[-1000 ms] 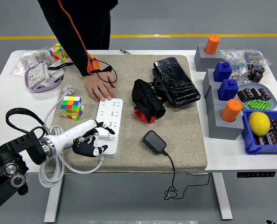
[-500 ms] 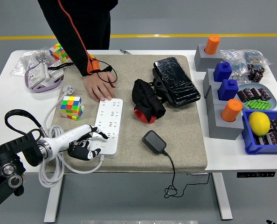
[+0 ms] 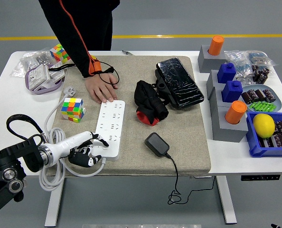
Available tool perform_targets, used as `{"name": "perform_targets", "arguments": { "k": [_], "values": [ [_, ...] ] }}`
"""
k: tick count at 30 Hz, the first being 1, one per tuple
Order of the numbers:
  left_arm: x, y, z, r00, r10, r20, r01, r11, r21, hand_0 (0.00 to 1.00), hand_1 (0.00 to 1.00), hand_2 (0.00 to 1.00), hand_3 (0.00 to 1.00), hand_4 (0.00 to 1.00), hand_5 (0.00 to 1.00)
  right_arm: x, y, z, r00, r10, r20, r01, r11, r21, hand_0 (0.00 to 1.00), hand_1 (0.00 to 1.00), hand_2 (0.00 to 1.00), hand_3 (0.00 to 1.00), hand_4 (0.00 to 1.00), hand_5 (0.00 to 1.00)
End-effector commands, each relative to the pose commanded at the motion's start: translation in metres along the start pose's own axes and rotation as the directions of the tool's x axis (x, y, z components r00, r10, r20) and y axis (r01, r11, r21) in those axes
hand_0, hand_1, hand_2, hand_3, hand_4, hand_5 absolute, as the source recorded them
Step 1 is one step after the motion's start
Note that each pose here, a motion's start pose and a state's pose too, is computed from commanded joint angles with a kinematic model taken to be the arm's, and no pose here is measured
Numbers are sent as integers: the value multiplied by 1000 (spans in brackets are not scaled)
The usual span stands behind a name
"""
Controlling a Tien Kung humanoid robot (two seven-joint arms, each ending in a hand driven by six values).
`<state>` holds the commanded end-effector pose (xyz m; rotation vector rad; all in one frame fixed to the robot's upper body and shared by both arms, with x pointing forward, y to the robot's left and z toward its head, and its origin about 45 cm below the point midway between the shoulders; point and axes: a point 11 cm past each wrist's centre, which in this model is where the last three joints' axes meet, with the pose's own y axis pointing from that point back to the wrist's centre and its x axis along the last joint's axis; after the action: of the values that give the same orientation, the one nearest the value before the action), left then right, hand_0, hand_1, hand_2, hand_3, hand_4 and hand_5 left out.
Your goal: Pull the plug out and thorw away
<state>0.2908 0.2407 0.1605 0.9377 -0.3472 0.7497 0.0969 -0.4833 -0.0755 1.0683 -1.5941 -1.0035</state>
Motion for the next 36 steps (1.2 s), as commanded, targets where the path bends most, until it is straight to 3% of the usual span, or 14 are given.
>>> {"name": "perform_targets", "arguments": {
  "k": [23,26,36],
  "values": [
    [-8,-5,-12,999,-31,-10,32,999,39,43,38,113,692,529,2,-1,0,4,1000,-3,7,3,1000,-5,633,675,681,596,992,452],
    [-7,-3,-10,1000,-28,-14,28,999,28,43,38,113,692,529,2,-1,0,4,1000,-3,8,3,1000,-5,633,675,681,596,992,452],
    [16,6,9,998,45,-35,-47,998,-50,43,38,112,688,527,2,-2,0,4,1000,-3,8,3,1000,-5,633,674,681,595,993,451]
  ]
}}
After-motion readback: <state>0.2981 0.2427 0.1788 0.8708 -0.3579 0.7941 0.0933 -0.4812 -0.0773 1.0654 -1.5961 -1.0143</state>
